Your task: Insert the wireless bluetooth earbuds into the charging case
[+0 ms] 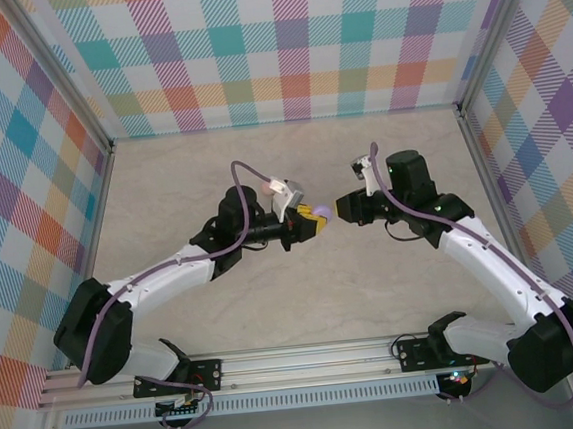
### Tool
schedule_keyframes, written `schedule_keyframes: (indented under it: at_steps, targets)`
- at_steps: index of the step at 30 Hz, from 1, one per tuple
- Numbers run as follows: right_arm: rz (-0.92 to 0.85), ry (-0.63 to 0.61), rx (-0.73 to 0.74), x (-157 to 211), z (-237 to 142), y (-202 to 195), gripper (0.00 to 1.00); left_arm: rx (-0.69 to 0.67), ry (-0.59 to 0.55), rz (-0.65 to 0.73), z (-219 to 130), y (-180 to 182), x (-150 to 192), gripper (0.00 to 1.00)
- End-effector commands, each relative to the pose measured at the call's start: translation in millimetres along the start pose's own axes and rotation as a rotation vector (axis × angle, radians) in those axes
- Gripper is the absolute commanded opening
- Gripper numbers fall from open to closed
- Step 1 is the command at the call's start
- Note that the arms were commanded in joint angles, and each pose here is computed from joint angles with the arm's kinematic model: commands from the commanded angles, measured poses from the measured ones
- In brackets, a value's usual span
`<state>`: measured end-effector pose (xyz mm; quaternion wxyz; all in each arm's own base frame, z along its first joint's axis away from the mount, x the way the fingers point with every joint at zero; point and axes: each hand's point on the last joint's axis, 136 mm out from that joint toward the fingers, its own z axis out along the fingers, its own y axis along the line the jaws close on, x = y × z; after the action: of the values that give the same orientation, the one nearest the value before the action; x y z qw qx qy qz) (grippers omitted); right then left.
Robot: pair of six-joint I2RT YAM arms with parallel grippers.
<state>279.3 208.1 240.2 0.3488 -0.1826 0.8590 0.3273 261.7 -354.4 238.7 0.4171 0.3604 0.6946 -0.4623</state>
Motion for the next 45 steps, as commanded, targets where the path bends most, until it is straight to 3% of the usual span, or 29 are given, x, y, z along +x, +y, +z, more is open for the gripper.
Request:
schedule_keyframes:
  at_steps: [1, 8, 16, 23, 33, 45]
  targets:
    - [0.007, 0.000, 0.177, 2, -9, -26, 0.30, -0.146, 0.005, -0.080, 4, 26, -4, 0.00]
    - [0.018, 0.032, 0.225, 12, -11, -36, 0.30, -0.374, 0.111, -0.363, 12, 86, 23, 0.00]
    - [0.027, 0.046, 0.221, 18, -10, -36, 0.32, -0.439, 0.271, -0.684, 28, 132, 68, 0.00]
    - [0.036, 0.063, 0.226, 25, -7, -39, 0.32, -0.482, 0.311, -0.744, 37, 159, 88, 0.01]
    - [0.051, 0.085, 0.221, 32, -5, -40, 0.34, -0.440, 0.338, -0.825, 53, 189, 100, 0.01]
    - [0.065, 0.097, 0.215, 41, -5, -40, 0.34, -0.494, 0.376, -0.871, 50, 223, 120, 0.06]
